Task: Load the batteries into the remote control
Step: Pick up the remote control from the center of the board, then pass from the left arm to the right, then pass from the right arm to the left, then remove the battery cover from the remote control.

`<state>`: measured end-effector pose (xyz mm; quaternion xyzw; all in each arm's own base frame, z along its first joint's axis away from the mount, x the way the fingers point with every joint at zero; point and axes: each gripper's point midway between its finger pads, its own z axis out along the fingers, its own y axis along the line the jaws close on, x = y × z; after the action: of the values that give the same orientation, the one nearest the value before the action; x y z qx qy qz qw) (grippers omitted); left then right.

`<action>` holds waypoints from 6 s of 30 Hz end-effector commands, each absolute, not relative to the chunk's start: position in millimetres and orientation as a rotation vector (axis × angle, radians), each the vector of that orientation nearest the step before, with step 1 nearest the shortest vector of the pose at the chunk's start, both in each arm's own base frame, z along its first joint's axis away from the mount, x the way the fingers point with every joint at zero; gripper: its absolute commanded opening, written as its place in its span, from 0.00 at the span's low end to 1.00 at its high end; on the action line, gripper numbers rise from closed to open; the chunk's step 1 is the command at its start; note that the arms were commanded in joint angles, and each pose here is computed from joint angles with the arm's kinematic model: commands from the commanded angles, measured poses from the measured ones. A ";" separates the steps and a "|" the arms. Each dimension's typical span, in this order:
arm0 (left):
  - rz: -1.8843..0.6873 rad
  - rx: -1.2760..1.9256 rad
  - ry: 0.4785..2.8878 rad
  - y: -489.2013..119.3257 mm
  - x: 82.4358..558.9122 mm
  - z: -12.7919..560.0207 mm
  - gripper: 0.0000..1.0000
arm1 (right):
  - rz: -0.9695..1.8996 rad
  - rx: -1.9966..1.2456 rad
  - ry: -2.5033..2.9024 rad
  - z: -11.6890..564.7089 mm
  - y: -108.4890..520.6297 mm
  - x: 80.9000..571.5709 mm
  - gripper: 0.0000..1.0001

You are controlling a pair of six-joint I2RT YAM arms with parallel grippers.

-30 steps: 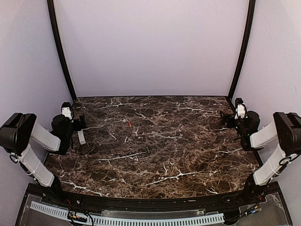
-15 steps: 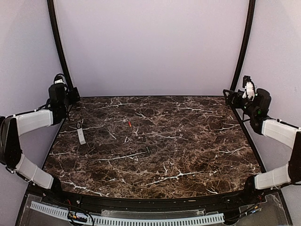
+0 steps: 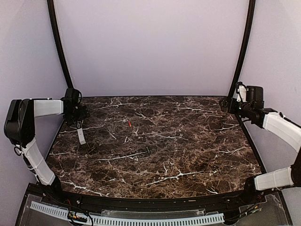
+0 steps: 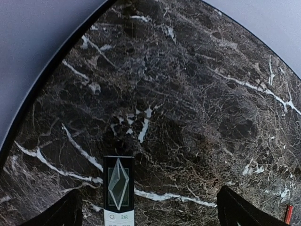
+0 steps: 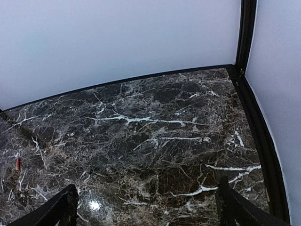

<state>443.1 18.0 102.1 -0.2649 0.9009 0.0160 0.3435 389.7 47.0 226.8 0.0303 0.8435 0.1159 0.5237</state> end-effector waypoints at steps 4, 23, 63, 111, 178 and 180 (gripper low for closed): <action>-0.001 -0.913 2.469 13.2 418.0 43.3 0.95 | 0.266 0.072 2.098 212.2 48.2 373.7 0.99; 0.047 -0.960 2.538 19.4 404.8 14.2 0.35 | 0.286 0.066 2.052 229.6 49.6 359.0 0.99; -1.344 0.684 1.082 -280.3 207.9 447.6 0.00 | 1.352 -1.172 1.299 412.4 485.2 199.0 0.89; -1.325 0.997 1.121 -320.7 169.6 422.7 0.68 | 0.794 -1.752 1.556 378.5 438.6 164.6 0.00; -1.680 0.573 1.123 -308.2 188.1 482.3 0.00 | 0.481 -1.175 0.614 448.2 447.0 167.3 0.00; -1.672 0.571 1.122 -307.0 187.9 482.7 0.00 | 0.483 -1.183 0.632 444.5 445.6 167.1 0.01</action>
<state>206.1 -312.8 464.6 0.2002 0.4993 -0.6902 0.4840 177.9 446.2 451.5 -0.5293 0.2678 0.1916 0.7819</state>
